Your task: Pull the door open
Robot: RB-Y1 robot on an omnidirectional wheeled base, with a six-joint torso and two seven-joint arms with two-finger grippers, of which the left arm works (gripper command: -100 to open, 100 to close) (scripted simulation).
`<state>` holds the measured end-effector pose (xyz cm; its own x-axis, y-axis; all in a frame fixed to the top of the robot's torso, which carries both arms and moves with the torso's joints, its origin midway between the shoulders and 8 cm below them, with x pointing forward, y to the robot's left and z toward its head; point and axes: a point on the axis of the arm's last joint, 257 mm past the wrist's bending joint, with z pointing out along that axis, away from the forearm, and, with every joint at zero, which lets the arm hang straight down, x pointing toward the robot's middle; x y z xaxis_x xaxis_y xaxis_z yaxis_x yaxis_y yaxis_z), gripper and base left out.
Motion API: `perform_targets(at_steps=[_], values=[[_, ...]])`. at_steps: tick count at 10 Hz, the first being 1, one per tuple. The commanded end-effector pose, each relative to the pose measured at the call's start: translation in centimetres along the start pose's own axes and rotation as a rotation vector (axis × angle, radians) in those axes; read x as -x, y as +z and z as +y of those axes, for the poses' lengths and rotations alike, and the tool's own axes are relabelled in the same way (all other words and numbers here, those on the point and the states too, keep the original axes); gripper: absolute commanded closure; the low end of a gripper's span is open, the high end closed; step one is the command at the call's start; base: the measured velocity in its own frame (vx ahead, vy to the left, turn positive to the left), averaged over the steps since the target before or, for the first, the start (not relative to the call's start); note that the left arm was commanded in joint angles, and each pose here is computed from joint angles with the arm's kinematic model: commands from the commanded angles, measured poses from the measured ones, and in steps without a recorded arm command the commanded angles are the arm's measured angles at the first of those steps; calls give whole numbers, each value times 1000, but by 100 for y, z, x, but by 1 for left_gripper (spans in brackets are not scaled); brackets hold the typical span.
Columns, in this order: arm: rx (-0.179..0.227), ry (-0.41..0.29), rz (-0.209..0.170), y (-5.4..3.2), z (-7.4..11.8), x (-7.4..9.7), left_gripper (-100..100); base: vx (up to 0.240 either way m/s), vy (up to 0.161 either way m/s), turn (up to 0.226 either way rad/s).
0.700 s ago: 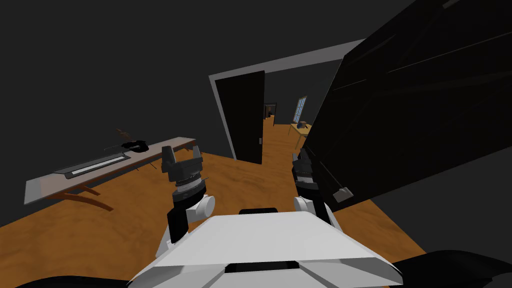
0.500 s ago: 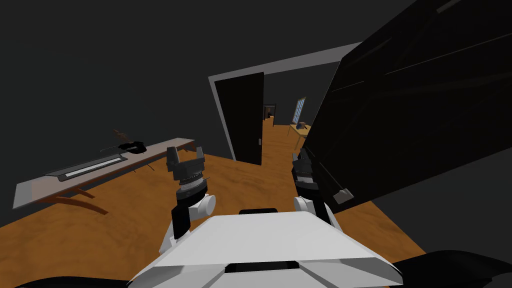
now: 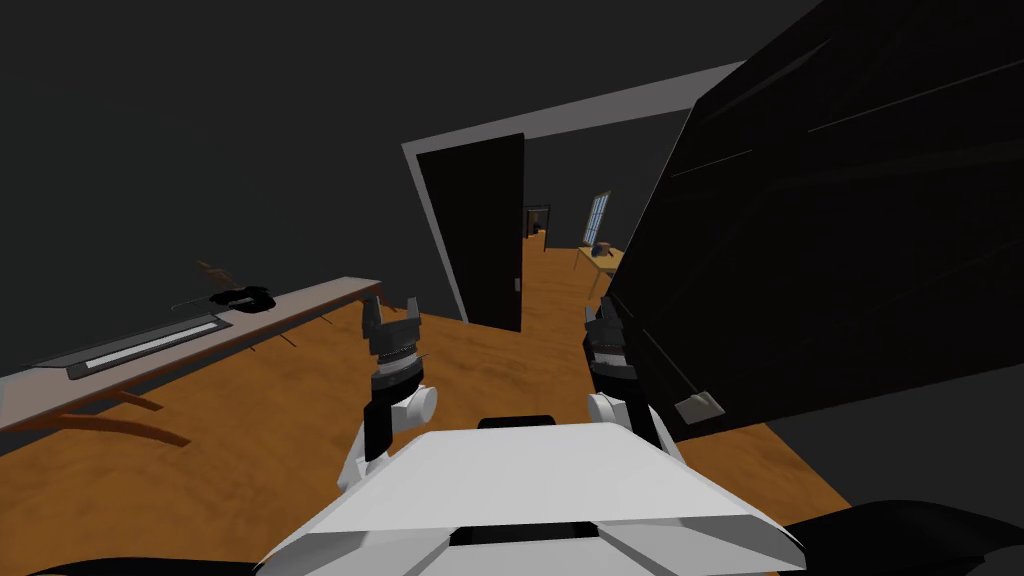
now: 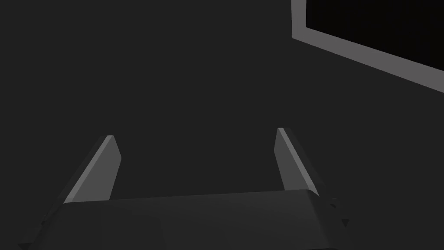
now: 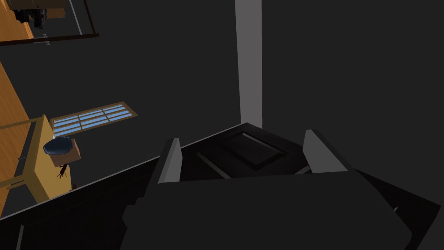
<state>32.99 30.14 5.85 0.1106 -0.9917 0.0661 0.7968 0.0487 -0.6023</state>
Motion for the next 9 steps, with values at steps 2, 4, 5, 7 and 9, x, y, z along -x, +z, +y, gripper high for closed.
perform_targets(at_steps=[2,4,5,7,9], values=[[32,-5,8,-55,206,-21,-100,84,-19,-31],[61,-9,15,-103,387,-30,-100,93,-34,-36],[72,-11,19,-122,465,-36,-100,98,-38,-35],[106,-15,25,-186,669,-44,-100,105,-26,-41],[123,-17,29,-219,770,-49,-100,84,-24,-24]])
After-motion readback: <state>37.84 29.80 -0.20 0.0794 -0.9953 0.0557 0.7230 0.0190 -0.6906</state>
